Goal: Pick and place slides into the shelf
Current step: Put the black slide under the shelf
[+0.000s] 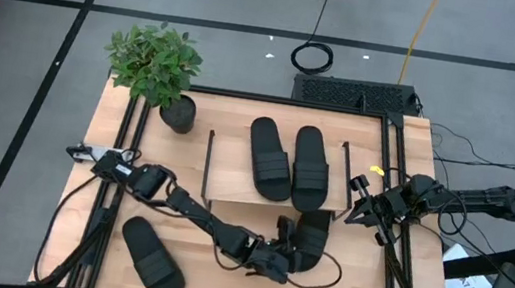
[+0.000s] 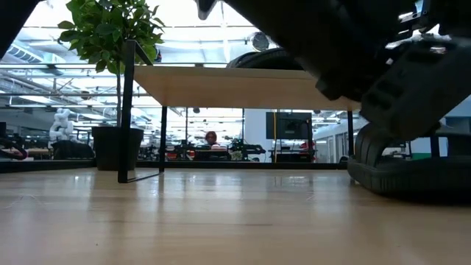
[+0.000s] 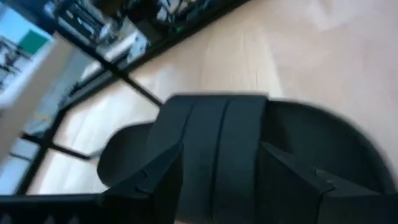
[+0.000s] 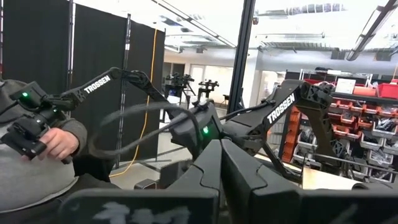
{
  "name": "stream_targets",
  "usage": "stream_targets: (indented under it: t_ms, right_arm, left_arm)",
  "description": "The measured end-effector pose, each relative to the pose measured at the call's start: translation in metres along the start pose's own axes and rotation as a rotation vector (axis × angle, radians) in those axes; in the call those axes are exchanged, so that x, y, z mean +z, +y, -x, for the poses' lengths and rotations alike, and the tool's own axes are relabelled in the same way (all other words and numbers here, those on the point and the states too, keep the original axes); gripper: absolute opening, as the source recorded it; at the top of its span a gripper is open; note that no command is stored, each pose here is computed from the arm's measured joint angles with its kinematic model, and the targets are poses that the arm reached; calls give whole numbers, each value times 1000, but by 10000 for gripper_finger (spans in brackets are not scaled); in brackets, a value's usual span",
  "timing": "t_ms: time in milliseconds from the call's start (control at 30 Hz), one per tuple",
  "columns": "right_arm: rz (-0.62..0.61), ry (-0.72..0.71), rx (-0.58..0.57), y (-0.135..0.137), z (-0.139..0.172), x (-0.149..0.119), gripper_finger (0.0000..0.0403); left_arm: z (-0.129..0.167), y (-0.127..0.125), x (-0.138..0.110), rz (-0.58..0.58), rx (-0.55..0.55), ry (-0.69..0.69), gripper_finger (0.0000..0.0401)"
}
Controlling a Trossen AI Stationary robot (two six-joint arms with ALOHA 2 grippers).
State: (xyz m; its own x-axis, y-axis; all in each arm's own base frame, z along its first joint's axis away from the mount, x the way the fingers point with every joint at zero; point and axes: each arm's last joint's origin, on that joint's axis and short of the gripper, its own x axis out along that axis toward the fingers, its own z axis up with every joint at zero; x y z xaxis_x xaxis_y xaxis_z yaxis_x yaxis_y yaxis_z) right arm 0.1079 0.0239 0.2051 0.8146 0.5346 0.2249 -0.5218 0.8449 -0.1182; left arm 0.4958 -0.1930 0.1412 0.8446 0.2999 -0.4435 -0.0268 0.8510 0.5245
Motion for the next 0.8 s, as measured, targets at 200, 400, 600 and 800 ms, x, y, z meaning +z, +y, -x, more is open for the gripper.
stream_targets:
  t_ms: [200, 400, 600, 800]
  right_arm:
    - [0, 0, 0, 0, 0, 0, 0]
    - [-17, 4, 3, 0, 0, 0, 0]
    - [-23, 8, 3, 0, 0, -1, 0]
    - [-34, 7, 1, 0, 0, -1, 0]
  left_arm:
    - [-1, 0, -4, 21, -45, 26, 212]
    - [20, -15, 12, -75, -58, -46, 212]
    - [86, -20, 53, -196, 18, -144, 212]
    - [159, 1, 74, -246, 172, -61, 212]
